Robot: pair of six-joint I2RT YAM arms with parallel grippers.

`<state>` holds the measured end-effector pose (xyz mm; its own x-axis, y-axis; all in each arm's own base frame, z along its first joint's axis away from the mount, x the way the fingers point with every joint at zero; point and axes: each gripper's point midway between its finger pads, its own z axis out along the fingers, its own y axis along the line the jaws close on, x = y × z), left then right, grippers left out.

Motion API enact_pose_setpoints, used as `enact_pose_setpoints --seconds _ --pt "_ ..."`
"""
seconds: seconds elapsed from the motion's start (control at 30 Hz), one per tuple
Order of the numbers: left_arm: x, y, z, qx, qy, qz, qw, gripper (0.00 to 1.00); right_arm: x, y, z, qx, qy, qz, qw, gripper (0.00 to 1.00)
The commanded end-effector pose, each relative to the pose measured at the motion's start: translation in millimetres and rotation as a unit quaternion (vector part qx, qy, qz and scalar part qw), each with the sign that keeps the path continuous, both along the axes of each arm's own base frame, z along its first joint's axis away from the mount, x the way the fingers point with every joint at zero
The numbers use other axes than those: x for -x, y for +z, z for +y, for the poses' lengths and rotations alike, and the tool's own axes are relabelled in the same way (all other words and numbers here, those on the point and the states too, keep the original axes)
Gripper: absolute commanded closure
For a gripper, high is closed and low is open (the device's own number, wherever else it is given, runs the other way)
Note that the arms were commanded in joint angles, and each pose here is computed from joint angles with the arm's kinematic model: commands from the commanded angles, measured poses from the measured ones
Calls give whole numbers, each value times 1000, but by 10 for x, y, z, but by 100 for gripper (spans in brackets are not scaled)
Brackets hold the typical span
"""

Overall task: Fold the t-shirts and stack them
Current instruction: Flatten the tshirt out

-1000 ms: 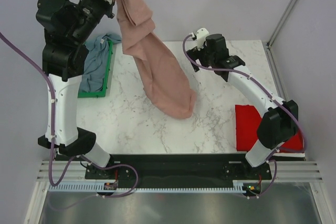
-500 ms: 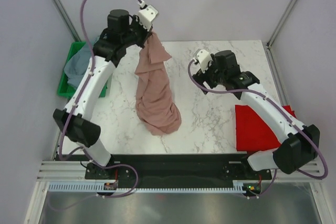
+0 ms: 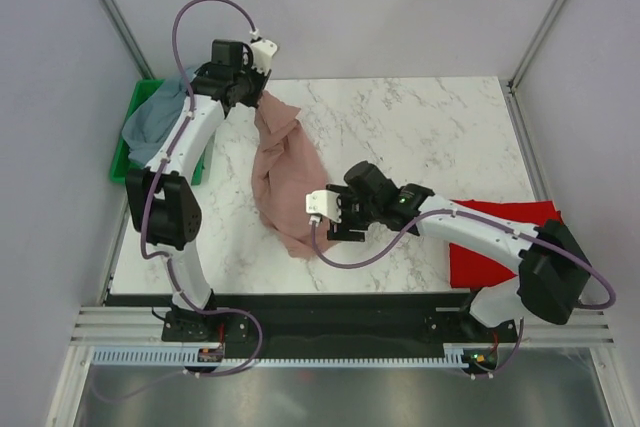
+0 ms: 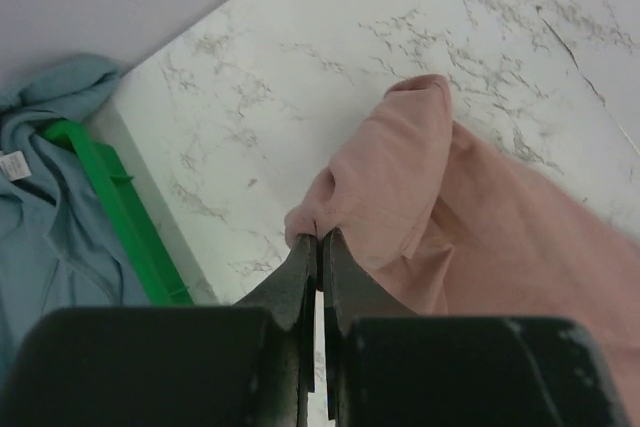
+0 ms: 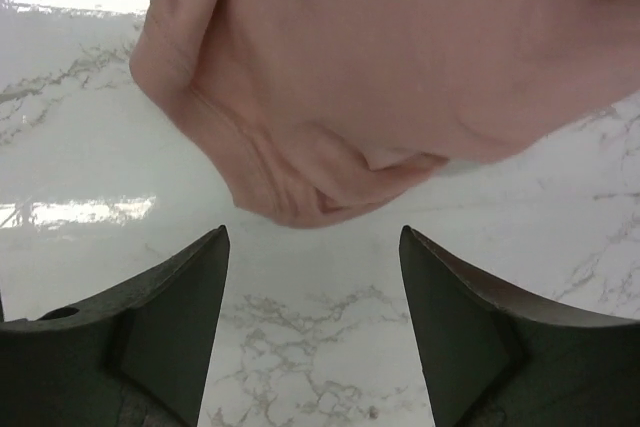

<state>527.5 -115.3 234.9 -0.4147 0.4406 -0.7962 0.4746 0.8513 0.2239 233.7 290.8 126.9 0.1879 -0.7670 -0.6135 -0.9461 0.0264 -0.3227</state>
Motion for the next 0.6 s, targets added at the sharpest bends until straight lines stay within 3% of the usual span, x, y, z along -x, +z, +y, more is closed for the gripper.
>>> enact_pose_setpoints --seconds 0.0,0.17,0.57 --pt "204 2 -32 -19 -22 10 1000 98 -80 29 472 -59 66 -46 995 24" --pt "358 -292 163 20 -1 63 998 98 92 -131 790 -85 110 -25 990 26" --pt "469 -520 278 48 17 107 993 98 510 -478 849 -41 215 38 975 26"
